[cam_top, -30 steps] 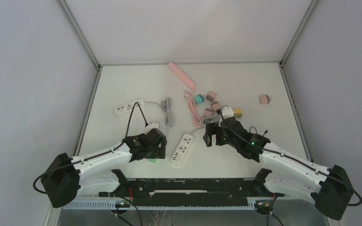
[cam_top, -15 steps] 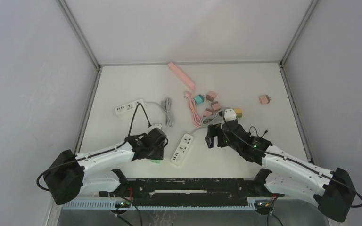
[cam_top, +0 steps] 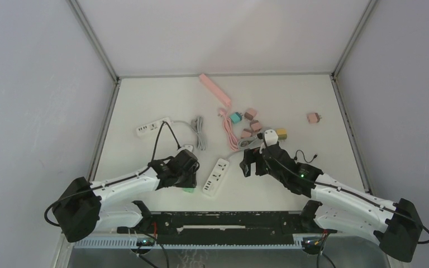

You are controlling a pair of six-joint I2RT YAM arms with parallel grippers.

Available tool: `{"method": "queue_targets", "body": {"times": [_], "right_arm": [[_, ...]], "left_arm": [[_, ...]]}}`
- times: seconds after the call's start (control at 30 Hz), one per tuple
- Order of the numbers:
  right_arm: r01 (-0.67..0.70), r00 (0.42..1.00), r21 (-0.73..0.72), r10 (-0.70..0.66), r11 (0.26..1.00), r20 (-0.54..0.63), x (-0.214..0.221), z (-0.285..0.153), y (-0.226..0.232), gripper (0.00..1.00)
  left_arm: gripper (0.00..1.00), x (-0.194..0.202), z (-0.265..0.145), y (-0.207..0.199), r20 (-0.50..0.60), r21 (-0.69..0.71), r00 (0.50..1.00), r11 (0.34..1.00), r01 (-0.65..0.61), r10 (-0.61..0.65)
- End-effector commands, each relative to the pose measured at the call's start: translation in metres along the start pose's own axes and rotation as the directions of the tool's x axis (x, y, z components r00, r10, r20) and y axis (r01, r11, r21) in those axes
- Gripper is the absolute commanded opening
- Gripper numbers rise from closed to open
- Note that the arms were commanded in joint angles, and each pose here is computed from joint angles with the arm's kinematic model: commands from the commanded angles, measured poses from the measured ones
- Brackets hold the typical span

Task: Insert the plug
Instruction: Pick up the plug from the center of the board.

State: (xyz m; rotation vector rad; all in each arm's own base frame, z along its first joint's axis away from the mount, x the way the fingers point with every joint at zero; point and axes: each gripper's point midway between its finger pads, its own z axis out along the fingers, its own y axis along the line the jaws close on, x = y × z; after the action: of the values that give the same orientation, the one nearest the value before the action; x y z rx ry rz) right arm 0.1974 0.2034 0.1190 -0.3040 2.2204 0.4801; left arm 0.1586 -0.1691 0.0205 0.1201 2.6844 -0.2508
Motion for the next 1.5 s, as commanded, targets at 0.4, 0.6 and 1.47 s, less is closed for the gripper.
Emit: {"method": "queue_targets", "body": {"times": [0.4,0.6,1.47], "right_arm": [[0.106,0.954,-0.208,-0.04,0.972,0.298,-0.067,-0.021,0.059,1.0],[0.198,0.904,-0.245,-0.08,0.949,0.419,-0.092,-0.036,0.075,1.0],[0.371,0.784,-0.274,-0.141,0.887,0.604,-0.137,-0.025,0.12,0.98]], "left_arm": [[0.07,-0.1,-0.065,-0.051,0.193,0.388,0.889,0.865,0.32,-0.415],[0.05,-0.12,-0.081,-0.069,0.129,0.531,0.791,0.715,0.454,-0.598],[0.0,-0.197,-0.14,-0.107,-0.118,0.765,0.494,0.239,0.599,-0.862]]}}
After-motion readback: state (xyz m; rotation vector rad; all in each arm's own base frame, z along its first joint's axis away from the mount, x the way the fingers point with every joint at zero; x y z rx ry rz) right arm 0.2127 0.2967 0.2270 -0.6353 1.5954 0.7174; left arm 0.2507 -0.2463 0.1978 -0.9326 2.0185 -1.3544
